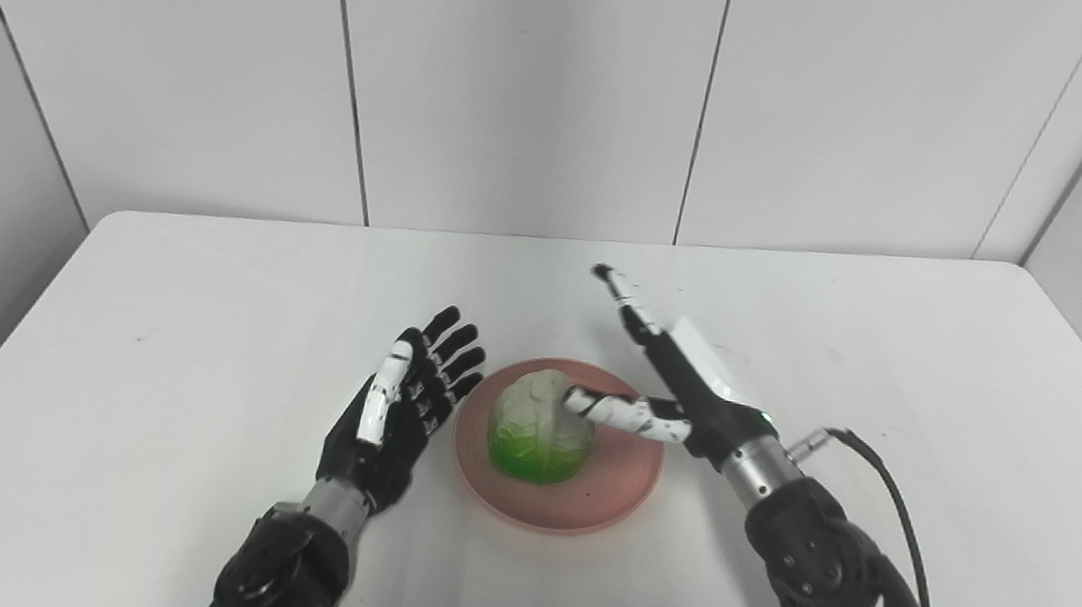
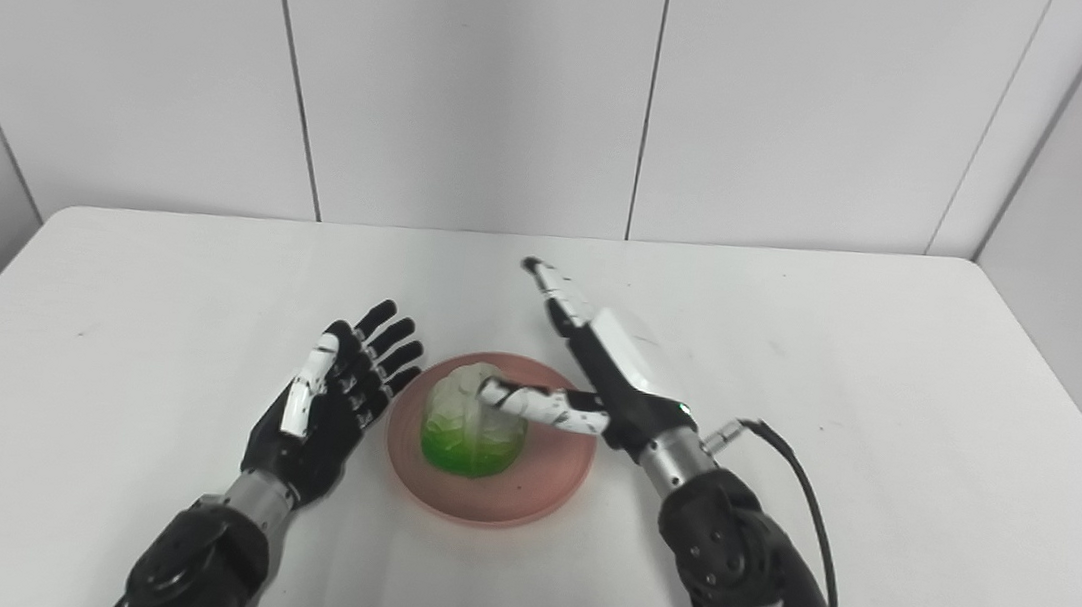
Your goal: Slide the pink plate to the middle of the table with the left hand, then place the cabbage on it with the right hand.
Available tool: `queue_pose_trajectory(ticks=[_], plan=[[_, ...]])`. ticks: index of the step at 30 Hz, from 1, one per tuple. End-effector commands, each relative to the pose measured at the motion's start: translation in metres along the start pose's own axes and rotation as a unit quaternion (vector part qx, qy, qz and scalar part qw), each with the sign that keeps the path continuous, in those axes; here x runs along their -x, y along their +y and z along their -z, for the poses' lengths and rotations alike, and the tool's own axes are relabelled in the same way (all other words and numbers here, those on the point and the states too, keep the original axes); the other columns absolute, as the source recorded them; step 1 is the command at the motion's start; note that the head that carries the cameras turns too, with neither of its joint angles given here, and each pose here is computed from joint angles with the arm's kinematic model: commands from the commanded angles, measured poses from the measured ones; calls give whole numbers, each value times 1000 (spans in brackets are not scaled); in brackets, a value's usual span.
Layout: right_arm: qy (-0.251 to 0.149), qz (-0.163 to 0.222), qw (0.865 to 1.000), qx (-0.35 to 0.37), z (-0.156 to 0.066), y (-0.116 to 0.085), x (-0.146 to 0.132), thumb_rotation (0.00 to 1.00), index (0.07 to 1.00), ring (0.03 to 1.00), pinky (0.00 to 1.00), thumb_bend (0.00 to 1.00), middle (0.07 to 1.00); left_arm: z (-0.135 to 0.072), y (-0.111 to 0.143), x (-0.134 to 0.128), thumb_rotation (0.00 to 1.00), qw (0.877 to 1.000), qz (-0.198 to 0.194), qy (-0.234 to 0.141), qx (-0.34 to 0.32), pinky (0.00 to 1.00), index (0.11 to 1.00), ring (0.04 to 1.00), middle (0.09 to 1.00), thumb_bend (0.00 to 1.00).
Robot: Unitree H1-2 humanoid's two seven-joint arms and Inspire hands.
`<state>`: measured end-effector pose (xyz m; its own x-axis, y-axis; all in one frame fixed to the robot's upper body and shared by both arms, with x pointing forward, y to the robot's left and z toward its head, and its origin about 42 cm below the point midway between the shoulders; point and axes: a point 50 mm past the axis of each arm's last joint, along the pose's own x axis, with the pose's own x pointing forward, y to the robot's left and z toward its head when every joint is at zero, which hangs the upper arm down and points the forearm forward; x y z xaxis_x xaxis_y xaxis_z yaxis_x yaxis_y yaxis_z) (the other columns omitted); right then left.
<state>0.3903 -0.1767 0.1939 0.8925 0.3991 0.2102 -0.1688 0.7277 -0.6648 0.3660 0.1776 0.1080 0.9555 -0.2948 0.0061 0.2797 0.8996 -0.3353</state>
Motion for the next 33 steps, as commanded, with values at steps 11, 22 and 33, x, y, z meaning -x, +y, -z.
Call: queue_pose_trajectory(ticks=[11,22,33], plan=[[34,153,967,-199,21,29,70,1000,1000,1000,1000,679,1000,27,-11,59,1000,990,-50,-16,-129,1000,1000,1000,1000,377],[80,102,952,-278,40,55,93,1000,1000,1000,1000,406,1000,38,-22,82,1000,985,-63,-27,-160,1000,1000,1000,1000,381],[124,54,933,-335,46,61,96,1000,1000,1000,1000,271,1000,44,-20,82,1000,985,-73,-18,-156,1000,1000,1000,1000,402]])
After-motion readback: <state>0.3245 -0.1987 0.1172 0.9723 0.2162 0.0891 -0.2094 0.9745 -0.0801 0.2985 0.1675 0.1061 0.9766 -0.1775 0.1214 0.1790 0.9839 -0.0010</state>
